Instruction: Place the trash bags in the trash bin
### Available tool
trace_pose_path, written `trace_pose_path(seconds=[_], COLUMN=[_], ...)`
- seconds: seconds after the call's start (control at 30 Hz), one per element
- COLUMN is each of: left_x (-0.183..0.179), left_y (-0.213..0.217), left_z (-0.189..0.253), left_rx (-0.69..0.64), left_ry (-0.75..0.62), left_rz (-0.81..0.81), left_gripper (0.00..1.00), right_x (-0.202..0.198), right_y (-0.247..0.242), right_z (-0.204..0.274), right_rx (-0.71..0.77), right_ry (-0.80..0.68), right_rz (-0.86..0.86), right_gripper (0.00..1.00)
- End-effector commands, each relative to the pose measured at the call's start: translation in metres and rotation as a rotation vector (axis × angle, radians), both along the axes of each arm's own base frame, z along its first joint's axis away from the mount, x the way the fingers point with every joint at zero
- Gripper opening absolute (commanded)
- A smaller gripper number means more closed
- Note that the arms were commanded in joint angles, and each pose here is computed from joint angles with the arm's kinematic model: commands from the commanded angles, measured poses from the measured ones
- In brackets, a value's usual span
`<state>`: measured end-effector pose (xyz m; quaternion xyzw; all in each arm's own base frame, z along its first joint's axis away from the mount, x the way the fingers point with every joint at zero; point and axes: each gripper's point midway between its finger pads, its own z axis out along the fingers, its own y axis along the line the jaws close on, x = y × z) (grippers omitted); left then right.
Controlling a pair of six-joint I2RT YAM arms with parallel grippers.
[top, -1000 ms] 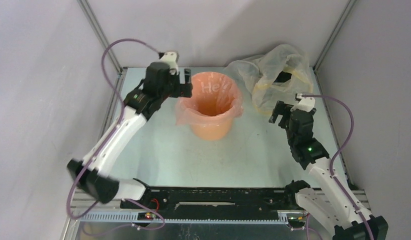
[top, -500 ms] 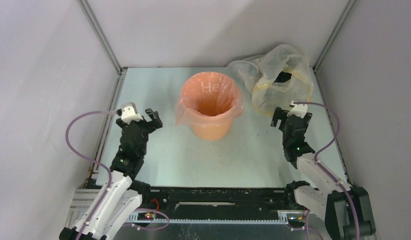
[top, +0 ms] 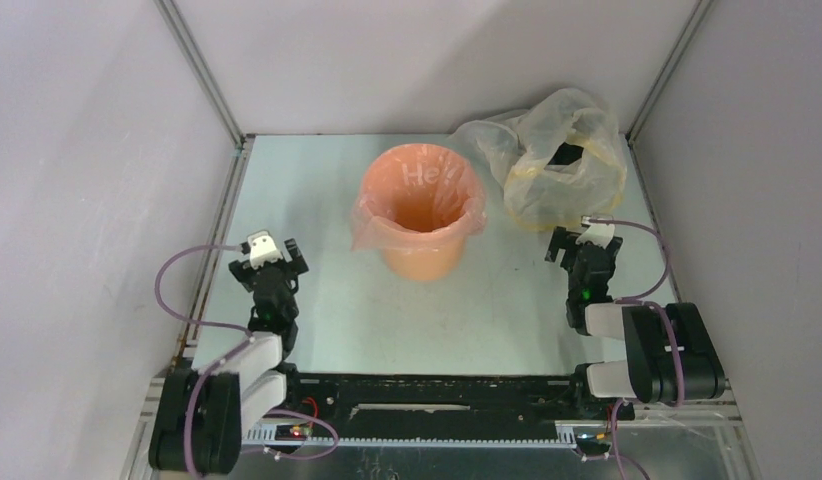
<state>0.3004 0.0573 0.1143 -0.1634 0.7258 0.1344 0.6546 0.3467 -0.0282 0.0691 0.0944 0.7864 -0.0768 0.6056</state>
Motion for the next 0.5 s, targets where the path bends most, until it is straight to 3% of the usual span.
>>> trace_pose_path(seconds=[0.0,0.17,0.47], left_x=[0.029,0.051,0.052], left_y=[0.000,-0.011,-0.010], left_z=[0.040,0.019,0.021], left_rx=[0.034,0.036,0.037], left_ry=[-0.155,-0.069,-0.093], left_rz=[-0.069,-0.153,-0.146], left_gripper=[1.00,1.00,1.00], right_x=[0.016,0.016,0.016], right_y=[0.005,0.004,0.004], right_z=[0.038,0.038,0.038], right_rx=[0.015,0.017,0.016], right_ry=[-0.161,-0.160,-0.158], right_rz=[0.032,0.032,0.034], right_gripper=[1.00,1.00,1.00])
